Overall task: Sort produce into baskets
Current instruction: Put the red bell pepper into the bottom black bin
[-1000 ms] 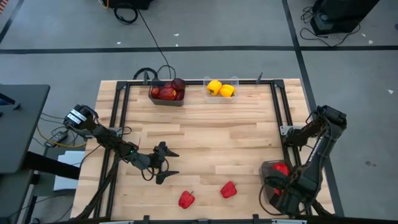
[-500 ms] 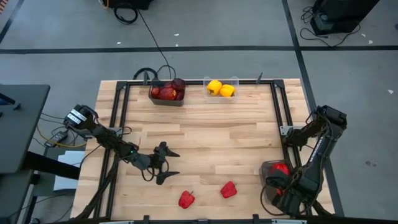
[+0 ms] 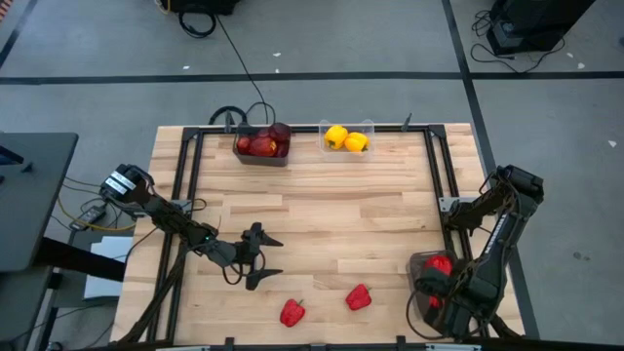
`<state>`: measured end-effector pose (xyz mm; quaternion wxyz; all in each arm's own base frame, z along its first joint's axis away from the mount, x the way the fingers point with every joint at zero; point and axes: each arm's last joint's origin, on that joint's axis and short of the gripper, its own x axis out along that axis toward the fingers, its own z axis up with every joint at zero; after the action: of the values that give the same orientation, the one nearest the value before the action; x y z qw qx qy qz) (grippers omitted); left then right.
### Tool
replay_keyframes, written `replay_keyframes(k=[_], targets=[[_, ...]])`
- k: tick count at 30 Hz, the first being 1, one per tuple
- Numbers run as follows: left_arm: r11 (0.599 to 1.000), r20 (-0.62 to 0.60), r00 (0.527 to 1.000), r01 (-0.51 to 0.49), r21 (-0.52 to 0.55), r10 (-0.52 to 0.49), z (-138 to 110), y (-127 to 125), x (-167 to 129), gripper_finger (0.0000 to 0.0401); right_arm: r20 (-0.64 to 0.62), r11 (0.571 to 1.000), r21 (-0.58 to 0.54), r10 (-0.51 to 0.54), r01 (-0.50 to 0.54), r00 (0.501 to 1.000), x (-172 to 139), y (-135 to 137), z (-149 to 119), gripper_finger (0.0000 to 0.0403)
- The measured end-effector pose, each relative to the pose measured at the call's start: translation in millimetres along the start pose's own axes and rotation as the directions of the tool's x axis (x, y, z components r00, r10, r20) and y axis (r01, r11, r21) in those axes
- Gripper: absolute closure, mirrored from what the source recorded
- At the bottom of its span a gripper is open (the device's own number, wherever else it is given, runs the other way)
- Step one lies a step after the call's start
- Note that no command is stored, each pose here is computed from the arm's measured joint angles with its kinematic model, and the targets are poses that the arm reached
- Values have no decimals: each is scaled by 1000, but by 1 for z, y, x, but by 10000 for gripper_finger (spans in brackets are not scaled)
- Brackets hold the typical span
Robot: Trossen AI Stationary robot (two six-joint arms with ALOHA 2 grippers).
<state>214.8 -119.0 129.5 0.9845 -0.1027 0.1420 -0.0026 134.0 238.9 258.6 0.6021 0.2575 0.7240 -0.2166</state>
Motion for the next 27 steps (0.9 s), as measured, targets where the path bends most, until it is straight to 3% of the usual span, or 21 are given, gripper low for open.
replay_keyframes(k=[8,18,27], targets=[[1000,0,1000,0,1,0,0,0,0,9,6,989,-35,145,-145,989,-1,14,-2,7],[1000,1,1000,0,-4,0,0,0,0,9,-54,985,174,8,2,998,8,2,2,18],[999,6,1000,2,-33,-1,1,0,0,9,38,985,173,6,-13,999,11,4,5,11]])
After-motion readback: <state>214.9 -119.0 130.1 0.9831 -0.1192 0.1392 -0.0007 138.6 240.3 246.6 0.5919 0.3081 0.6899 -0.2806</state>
